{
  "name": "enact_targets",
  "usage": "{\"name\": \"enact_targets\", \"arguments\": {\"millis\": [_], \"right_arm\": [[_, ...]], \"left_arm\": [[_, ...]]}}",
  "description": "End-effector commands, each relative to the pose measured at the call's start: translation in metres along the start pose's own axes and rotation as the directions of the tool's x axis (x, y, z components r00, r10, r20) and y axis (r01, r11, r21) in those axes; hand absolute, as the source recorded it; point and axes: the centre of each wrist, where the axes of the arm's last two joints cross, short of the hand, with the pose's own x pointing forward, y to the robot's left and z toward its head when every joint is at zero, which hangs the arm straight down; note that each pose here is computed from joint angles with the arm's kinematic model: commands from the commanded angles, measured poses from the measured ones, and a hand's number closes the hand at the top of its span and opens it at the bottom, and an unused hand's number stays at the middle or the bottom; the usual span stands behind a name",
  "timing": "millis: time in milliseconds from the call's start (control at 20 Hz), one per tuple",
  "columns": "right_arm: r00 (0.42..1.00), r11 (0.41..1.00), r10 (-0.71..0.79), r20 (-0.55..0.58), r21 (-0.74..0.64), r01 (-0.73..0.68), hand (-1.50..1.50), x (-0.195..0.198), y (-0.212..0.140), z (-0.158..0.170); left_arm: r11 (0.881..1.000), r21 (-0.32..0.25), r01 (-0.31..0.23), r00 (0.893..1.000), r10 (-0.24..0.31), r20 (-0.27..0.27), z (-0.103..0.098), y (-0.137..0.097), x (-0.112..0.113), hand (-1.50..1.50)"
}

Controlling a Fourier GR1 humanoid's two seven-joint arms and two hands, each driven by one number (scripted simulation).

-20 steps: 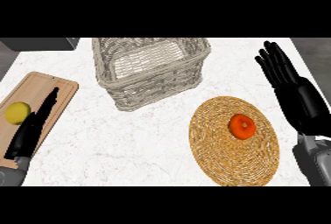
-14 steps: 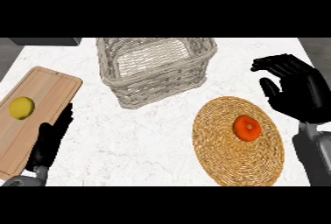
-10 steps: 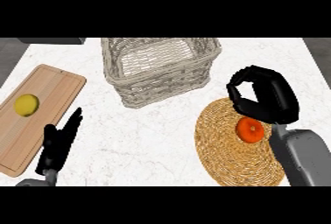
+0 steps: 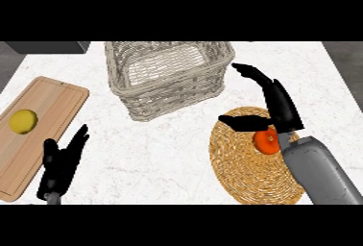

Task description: Pick the squash from the placemat and place it in the basket

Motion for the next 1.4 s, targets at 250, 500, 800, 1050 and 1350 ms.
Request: {"name": "enact_targets", "arguments": {"millis": [250, 500, 800, 1050, 1350], "right_arm": [[0.813, 0.832, 0.552, -0.186, 0.059, -0.551, -1.50, 0.071, -0.101, -0.020], [0.744, 0.767, 0.638, -0.199, 0.240, -0.594, -1.50, 0.128, -0.150, -0.018], [0.663, 0.673, 0.714, -0.225, 0.483, -0.560, -1.50, 0.155, -0.173, -0.011], [0.633, 0.646, 0.733, -0.250, 0.550, -0.530, -1.50, 0.163, -0.187, -0.004], [0.655, 0.665, 0.709, -0.262, 0.556, -0.499, -1.50, 0.158, -0.173, 0.016]], "left_arm": [[0.999, 0.014, -0.036, 0.989, 0.038, -0.140, 0.021, -0.001, -0.037, 0.00], [0.998, 0.036, -0.044, 0.989, 0.049, -0.140, 0.014, 0.003, -0.030, 0.00], [1.000, 0.013, -0.028, 0.990, 0.030, -0.136, 0.022, 0.001, -0.040, 0.00], [0.999, -0.013, -0.037, 0.990, 0.035, -0.136, 0.024, -0.002, -0.029, 0.00], [0.999, -0.014, -0.042, 0.990, 0.040, -0.132, 0.026, -0.004, -0.026, 0.00]]}}
